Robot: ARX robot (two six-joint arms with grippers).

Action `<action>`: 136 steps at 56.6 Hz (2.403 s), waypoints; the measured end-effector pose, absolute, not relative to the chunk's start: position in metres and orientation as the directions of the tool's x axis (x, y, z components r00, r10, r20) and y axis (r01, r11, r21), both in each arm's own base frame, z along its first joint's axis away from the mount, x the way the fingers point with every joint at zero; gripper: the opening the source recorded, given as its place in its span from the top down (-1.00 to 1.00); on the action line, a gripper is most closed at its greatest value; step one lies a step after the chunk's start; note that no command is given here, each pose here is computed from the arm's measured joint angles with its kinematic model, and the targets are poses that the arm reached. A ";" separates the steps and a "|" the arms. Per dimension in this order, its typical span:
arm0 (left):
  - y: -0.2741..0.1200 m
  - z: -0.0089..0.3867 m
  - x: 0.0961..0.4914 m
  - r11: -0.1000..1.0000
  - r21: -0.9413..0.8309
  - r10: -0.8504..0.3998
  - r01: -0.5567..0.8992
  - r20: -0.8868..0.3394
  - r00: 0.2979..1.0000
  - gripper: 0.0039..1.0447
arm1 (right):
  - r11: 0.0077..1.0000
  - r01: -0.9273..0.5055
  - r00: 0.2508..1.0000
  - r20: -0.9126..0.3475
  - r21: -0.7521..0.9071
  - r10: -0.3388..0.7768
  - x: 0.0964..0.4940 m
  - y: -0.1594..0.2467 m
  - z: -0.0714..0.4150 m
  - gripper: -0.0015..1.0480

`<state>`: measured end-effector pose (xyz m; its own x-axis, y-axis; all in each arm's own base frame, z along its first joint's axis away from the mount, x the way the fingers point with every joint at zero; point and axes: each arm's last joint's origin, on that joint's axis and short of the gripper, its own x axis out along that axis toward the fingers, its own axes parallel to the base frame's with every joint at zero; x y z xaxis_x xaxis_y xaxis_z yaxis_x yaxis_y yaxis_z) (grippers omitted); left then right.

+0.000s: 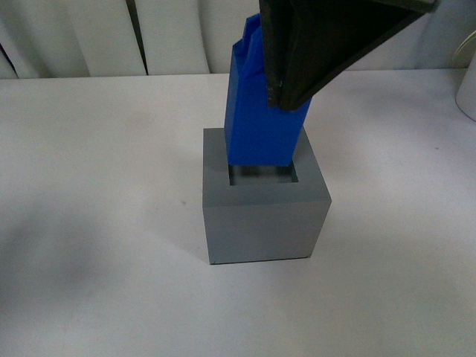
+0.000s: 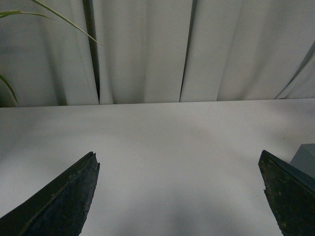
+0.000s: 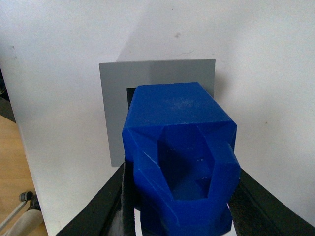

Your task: Insert blue part into gray base

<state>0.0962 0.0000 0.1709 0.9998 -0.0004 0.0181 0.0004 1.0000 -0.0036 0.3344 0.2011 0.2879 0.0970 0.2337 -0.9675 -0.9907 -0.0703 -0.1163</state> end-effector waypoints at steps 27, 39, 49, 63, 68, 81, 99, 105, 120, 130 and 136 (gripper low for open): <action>0.000 0.171 0.096 1.000 -0.004 0.000 0.000 0.018 1.000 -0.89 | -0.069 -0.992 0.088 -0.968 -0.107 0.234 0.335 0.201 0.277 0.11; 0.000 0.171 0.096 1.000 -0.004 0.000 0.000 0.018 1.000 -0.89 | -0.073 -0.992 0.083 -0.971 -0.102 0.222 0.334 0.201 0.276 0.11; 0.000 0.171 0.096 1.000 -0.004 0.000 0.000 0.019 1.000 -0.89 | -0.078 -0.992 0.078 -0.973 -0.097 0.216 0.333 0.201 0.274 0.11; 0.000 0.171 0.096 1.000 -0.004 0.000 0.000 0.018 1.000 -0.89 | -0.080 -0.991 0.083 -0.970 -0.104 0.229 0.335 0.201 0.272 -0.48; 0.000 0.171 0.096 1.000 -0.004 0.000 0.000 0.018 1.000 -0.89 | -0.074 -0.991 0.089 -0.964 -0.111 0.252 0.336 0.200 0.273 -0.82; 0.000 0.171 0.096 1.000 -0.004 0.000 0.000 0.018 1.000 -0.89 | -0.022 -0.986 0.151 -0.931 -0.167 0.331 0.335 0.185 0.293 -0.86; 0.000 0.171 0.096 1.000 -0.004 0.000 0.000 0.018 1.000 -0.89 | 0.104 -0.962 0.271 -0.817 -0.254 0.509 0.313 0.150 0.328 -0.86; 0.000 0.171 0.096 1.000 -0.004 0.000 0.000 0.018 1.000 -0.89 | 0.161 -0.949 0.314 -0.766 -0.272 0.561 0.304 0.135 0.335 -0.86; 0.000 0.171 0.096 1.000 -0.004 0.000 0.000 0.019 1.000 -0.89 | 0.400 -0.839 0.543 -0.553 -0.368 0.632 0.274 0.093 0.337 -0.86; 0.000 0.171 0.096 1.000 -0.004 0.000 0.000 0.018 1.000 -0.89 | 0.593 -0.711 0.702 -0.337 -0.377 0.627 0.235 0.069 0.330 -0.86; 0.000 0.171 0.096 1.000 -0.004 0.000 0.000 0.018 1.000 -0.89 | 0.742 -0.587 0.810 -0.227 -0.324 0.541 0.214 0.059 0.312 -0.86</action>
<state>0.0963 0.0000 0.1709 0.9998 -0.0004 0.0181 0.0005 1.0000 -0.0040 0.2143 0.0587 0.3123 0.8097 0.5411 -0.2270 -0.5867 0.7420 -0.3244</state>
